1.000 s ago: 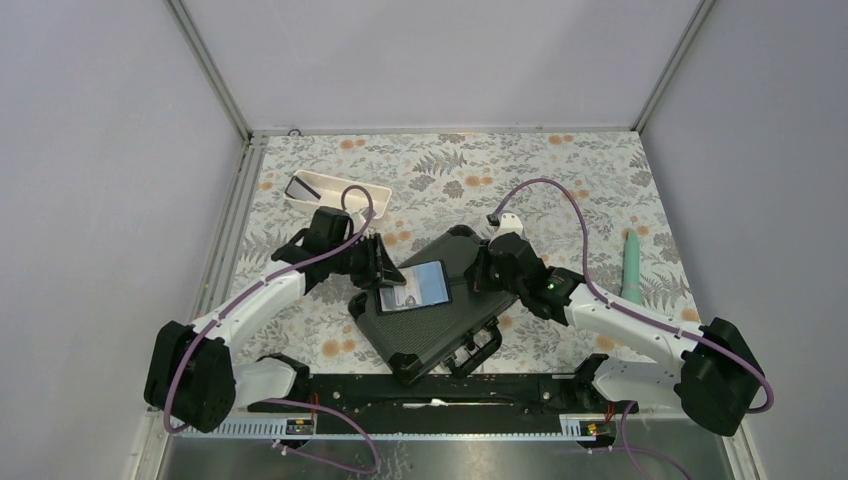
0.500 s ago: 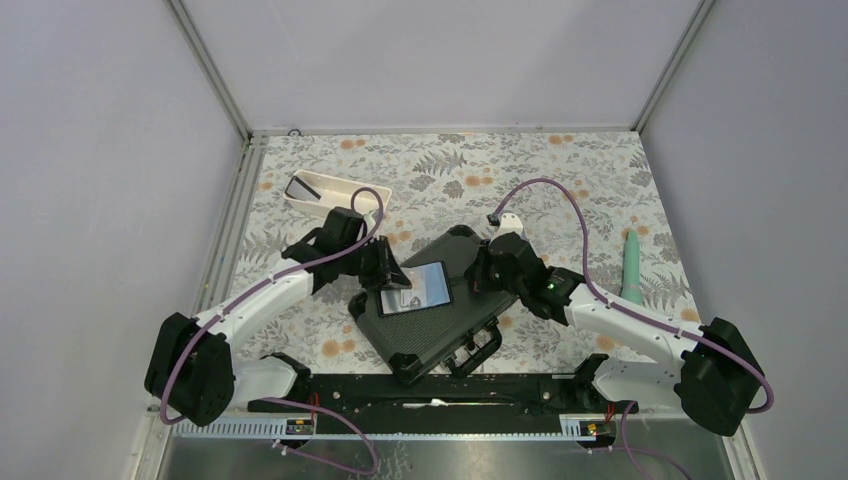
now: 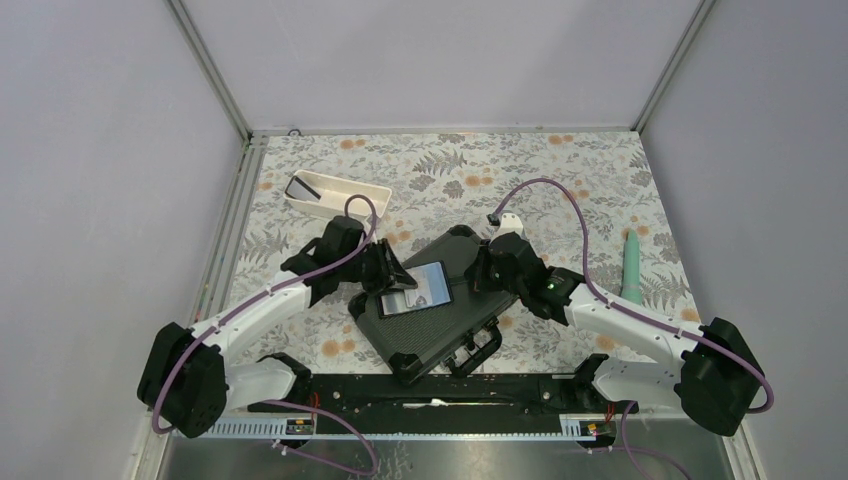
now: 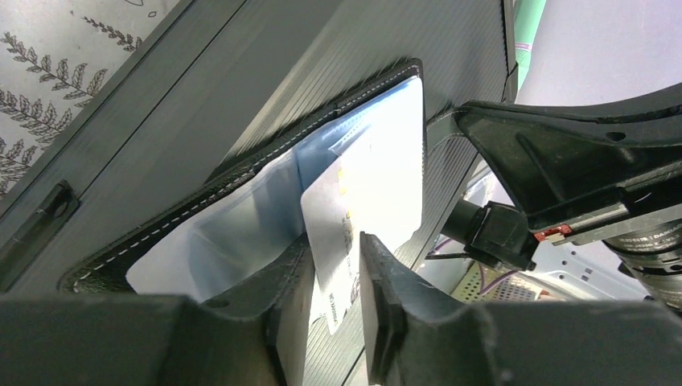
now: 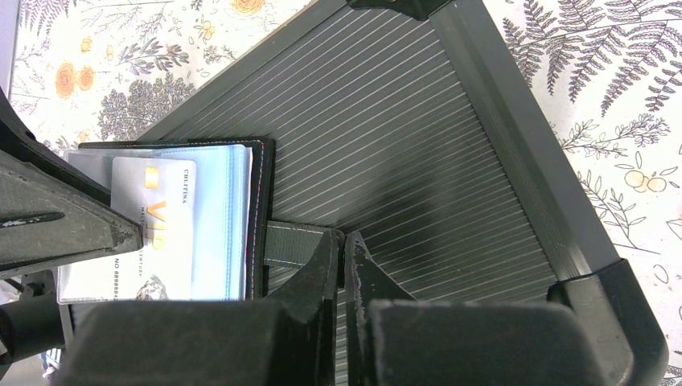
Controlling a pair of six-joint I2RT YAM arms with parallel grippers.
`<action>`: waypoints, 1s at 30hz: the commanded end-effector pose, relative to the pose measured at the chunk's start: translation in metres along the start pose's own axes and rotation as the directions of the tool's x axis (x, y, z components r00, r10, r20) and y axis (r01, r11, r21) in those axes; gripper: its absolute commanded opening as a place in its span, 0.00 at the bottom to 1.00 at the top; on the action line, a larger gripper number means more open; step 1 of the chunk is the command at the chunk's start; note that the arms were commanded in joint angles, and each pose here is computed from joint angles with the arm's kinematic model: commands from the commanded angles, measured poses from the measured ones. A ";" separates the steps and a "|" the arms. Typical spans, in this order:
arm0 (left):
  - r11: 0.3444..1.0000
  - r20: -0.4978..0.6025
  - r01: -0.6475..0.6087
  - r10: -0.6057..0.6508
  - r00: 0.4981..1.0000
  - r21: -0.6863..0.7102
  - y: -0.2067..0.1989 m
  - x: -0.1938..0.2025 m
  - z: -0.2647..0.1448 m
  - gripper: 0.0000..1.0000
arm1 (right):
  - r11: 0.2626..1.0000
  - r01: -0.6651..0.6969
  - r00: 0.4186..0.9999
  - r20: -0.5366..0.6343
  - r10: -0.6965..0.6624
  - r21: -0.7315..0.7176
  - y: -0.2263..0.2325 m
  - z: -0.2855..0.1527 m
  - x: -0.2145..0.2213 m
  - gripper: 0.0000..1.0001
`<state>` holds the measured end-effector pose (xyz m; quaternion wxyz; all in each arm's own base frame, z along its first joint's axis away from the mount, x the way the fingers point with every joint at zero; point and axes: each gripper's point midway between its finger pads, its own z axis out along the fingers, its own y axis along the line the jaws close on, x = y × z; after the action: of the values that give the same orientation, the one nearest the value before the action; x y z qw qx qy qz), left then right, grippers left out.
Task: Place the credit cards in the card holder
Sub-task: Insert the credit card into the card holder.
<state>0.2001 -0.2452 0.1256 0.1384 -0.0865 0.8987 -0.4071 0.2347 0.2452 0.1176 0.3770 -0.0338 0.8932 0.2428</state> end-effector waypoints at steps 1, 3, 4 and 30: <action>0.997 0.026 -0.041 0.042 0.999 -0.064 0.005 -0.005 -0.005 0.33 | 1.000 -0.015 0.999 0.034 0.016 -0.014 0.007 -0.003 -0.010 0.00; 0.994 0.028 -0.065 0.067 0.997 -0.093 0.006 -0.007 -0.010 0.40 | 1.000 -0.015 0.999 0.037 0.015 -0.010 0.006 -0.004 -0.011 0.00; 0.992 0.028 -0.072 0.075 0.997 -0.106 0.007 -0.007 -0.011 0.42 | 1.000 -0.014 0.999 0.037 0.014 -0.008 0.005 -0.004 -0.010 0.00; 0.991 -0.020 -0.096 0.094 0.995 -0.089 -0.004 0.006 -0.006 0.35 | 1.000 -0.015 0.999 0.035 0.015 -0.007 0.005 -0.006 -0.009 0.00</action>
<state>0.1931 -0.2362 0.1320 0.1508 -0.0494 0.9233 -0.3498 0.2344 0.2453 0.1191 0.3773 -0.0303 0.8925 0.2454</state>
